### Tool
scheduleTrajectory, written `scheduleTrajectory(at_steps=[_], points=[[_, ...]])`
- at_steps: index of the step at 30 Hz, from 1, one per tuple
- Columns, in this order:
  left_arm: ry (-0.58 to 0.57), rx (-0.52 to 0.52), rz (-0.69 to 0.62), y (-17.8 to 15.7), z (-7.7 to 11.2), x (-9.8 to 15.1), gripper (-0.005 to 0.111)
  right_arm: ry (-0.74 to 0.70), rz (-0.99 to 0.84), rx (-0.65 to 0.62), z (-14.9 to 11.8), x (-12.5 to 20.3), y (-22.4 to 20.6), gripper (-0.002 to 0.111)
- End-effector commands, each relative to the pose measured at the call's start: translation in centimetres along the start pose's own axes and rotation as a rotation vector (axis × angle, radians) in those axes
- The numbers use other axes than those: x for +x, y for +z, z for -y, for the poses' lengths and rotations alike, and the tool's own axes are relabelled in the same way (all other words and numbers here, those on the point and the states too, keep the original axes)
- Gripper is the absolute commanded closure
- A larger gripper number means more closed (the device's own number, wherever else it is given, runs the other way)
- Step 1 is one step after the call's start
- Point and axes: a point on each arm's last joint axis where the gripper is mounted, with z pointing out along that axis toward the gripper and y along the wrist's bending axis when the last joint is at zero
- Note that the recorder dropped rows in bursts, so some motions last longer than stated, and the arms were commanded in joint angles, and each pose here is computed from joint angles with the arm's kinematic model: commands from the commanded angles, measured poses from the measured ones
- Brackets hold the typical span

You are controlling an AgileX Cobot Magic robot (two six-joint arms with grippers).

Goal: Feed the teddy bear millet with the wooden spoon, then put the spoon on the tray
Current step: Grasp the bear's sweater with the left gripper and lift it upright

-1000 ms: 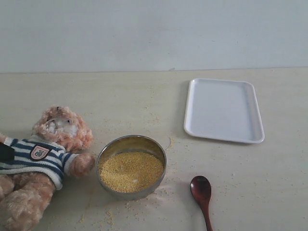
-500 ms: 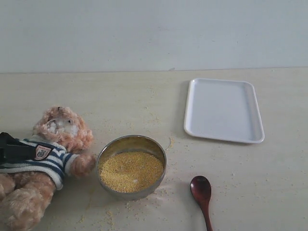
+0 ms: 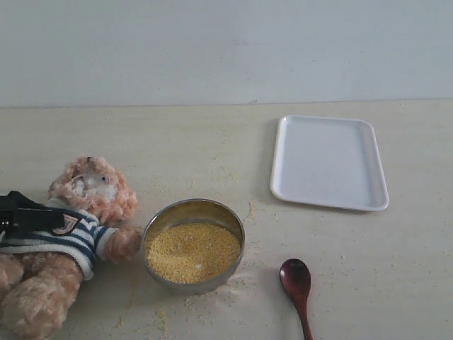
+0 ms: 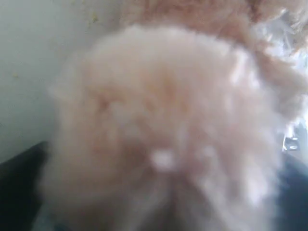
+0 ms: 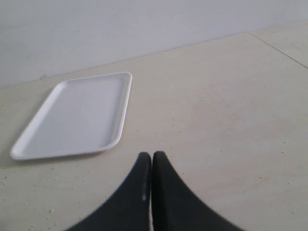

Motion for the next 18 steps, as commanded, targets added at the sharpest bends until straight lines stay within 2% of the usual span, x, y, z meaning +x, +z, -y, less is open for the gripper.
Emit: scheduleTrajectory(at_steps=[1, 4, 8, 14, 18], points=[[-0.100, 0.062, -0.017, 0.6, -0.2, -0.4, 0.033, -0.002, 0.011, -0.004, 0.0, -0.1, 0.0, 0.109], [-0.123, 0.098, -0.028, 0.8, -0.2, -0.7, 0.059, -0.002, 0.011, -0.004, 0.0, -0.1, 0.0, 0.109], [-0.121, 0.104, -0.029, 0.9, -0.2, -0.8, 0.102, -0.002, 0.011, -0.004, 0.0, -0.1, 0.0, 0.109], [-0.107, 0.104, -0.025, 0.8, -0.3, -0.8, 0.102, -0.002, 0.011, -0.004, 0.0, -0.1, 0.0, 0.109], [-0.110, 0.103, 0.061, -0.9, 0.2, -1.8, 0.102, -0.002, 0.011, -0.004, 0.0, -0.1, 0.0, 0.109]])
